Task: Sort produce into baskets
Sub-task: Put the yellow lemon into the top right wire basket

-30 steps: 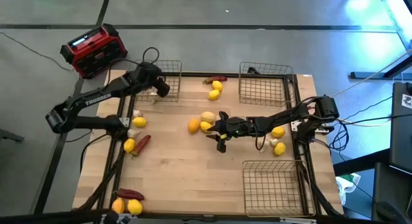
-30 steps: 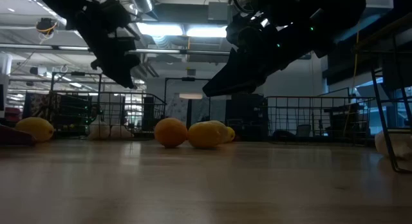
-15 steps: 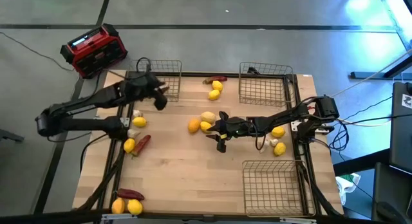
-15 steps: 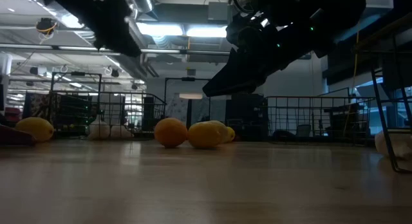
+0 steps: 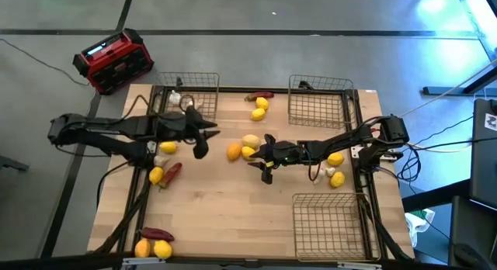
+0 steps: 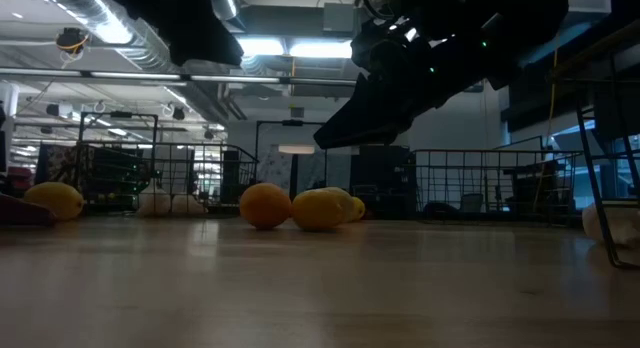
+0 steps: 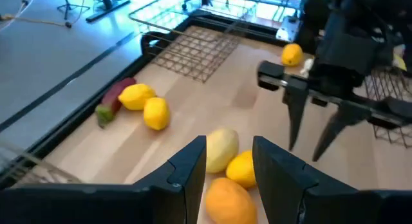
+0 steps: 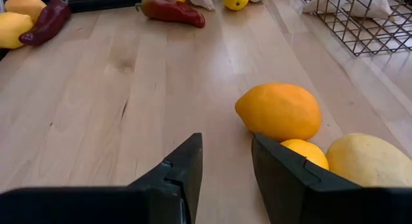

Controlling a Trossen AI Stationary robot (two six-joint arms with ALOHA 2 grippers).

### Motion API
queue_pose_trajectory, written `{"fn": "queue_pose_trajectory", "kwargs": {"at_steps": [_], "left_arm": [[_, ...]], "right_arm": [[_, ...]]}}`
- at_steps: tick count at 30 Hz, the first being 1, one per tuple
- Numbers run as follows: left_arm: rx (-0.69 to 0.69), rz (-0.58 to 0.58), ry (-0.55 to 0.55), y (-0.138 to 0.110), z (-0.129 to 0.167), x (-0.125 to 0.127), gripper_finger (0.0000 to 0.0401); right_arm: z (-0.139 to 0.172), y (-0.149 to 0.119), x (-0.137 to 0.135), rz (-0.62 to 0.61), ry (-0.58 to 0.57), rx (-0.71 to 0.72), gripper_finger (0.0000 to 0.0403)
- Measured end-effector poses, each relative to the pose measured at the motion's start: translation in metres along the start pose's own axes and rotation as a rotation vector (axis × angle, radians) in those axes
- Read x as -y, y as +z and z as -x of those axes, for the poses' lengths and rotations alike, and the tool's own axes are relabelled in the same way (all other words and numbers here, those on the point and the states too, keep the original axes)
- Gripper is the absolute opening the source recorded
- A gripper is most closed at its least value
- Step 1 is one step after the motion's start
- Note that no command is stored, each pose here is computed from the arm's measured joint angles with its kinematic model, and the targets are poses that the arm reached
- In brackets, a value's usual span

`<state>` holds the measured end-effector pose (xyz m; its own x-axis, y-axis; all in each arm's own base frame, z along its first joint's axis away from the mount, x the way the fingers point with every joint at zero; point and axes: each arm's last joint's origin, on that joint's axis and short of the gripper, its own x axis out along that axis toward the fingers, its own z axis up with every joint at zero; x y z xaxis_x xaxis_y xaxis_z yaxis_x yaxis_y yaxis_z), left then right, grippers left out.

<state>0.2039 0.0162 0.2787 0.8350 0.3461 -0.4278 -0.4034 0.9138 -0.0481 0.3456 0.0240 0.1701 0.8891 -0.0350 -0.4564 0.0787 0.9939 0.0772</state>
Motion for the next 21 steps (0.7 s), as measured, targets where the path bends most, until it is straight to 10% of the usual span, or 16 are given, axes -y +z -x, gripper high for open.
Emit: {"fn": "queue_pose_trajectory", "kwargs": {"at_steps": [11, 21], "left_arm": [[0.057, -0.009, -0.085, -0.012, -0.016, 0.038, 0.0123], [0.208, 0.133, -0.191, -0.077, -0.03, 0.046, 0.0123]], "right_arm": [[0.0, 0.0, 0.001, -0.035, -0.021, 0.004, 0.0134], [0.001, 0.002, 0.018, -0.061, -0.067, -0.02, 0.0134]]}}
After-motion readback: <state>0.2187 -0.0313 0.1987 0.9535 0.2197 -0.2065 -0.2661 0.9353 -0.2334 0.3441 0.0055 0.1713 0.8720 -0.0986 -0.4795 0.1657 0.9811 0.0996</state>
